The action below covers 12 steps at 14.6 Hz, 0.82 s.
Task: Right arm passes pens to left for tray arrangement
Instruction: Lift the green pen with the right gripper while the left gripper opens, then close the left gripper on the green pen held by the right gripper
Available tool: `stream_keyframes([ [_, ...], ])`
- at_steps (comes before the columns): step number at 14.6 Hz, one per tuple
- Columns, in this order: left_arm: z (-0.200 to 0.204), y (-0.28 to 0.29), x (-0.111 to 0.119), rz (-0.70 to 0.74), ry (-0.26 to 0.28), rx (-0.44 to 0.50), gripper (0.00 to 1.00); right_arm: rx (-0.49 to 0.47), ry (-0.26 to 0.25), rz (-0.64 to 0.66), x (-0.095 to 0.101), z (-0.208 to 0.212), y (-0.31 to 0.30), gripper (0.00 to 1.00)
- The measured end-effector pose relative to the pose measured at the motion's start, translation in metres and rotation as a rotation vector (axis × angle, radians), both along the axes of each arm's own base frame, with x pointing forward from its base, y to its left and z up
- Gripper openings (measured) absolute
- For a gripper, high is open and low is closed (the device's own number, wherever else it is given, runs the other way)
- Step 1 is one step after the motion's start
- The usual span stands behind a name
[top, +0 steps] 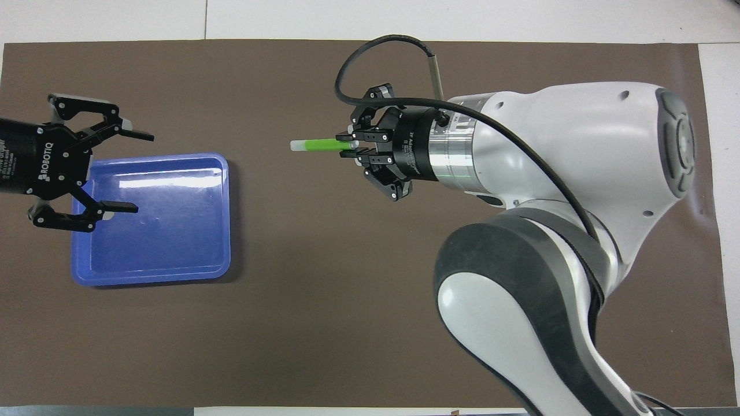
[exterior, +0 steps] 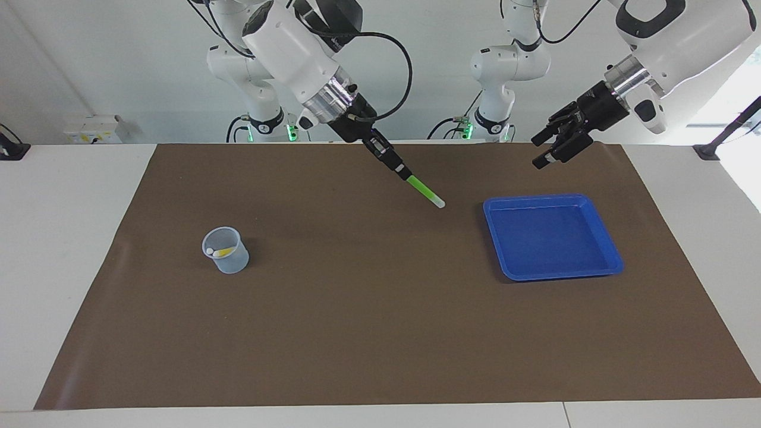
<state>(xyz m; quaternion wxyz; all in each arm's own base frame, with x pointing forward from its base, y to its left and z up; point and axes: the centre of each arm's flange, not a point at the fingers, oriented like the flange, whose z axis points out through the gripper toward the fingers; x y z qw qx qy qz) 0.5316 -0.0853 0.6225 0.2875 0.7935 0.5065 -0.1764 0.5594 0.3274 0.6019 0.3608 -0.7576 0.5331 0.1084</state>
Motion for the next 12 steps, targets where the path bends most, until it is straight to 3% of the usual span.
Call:
stream_keyframes([
  [4,-0.006,-0.002,-0.005,0.156,0.022,-0.109,1.0,0.06,0.043,-0.007,-0.012,0.006,0.036,0.18],
  [12,-0.013,-0.068,-0.014,0.264,0.102,-0.095,1.0,0.089,0.086,0.049,-0.049,0.014,0.084,0.18],
])
